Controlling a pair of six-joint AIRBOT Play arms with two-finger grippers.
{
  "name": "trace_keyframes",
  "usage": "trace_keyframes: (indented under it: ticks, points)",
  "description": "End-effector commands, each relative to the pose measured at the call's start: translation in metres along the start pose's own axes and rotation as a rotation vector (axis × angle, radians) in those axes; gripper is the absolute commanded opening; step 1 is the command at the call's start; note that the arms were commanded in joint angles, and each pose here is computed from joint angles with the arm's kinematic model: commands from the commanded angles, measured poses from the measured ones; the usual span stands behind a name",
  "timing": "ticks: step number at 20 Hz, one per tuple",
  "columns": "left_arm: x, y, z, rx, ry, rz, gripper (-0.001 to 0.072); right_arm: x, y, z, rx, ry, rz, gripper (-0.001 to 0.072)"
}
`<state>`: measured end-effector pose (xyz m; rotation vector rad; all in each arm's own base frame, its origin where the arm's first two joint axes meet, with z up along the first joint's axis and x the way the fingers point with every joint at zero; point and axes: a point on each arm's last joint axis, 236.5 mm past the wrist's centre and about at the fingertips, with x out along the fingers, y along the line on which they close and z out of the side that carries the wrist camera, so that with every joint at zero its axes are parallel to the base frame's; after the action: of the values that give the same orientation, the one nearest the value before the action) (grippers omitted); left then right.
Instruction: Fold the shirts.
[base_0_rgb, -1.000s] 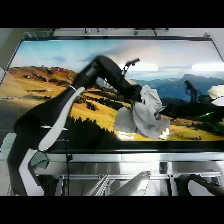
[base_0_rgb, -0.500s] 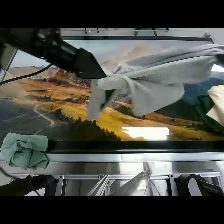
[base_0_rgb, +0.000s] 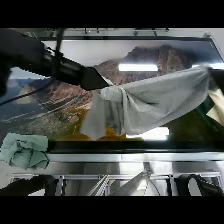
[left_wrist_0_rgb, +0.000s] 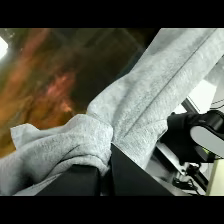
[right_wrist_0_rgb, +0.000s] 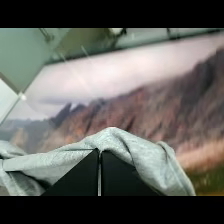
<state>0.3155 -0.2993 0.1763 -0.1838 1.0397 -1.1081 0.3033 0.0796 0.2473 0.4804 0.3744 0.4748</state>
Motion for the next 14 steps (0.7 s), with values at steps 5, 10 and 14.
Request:
trace_keyframes:
  ticks: [5,10,14]
  points:
    - [0.099,0.125,-0.027,-0.249,0.082,0.050,0.0712,0.065,-0.202,-0.087,0.161,0.142,-0.354,0.0058]
    - [0.071,0.130,-0.098,-0.448,0.324,-0.058,0.0715,0.057,-0.247,-0.103,0.383,0.229,-0.350,0.0499]
    - [0.061,0.129,-0.161,-0.577,0.376,-0.060,0.0715,0.055,-0.237,-0.163,0.560,0.447,-0.296,0.0498]
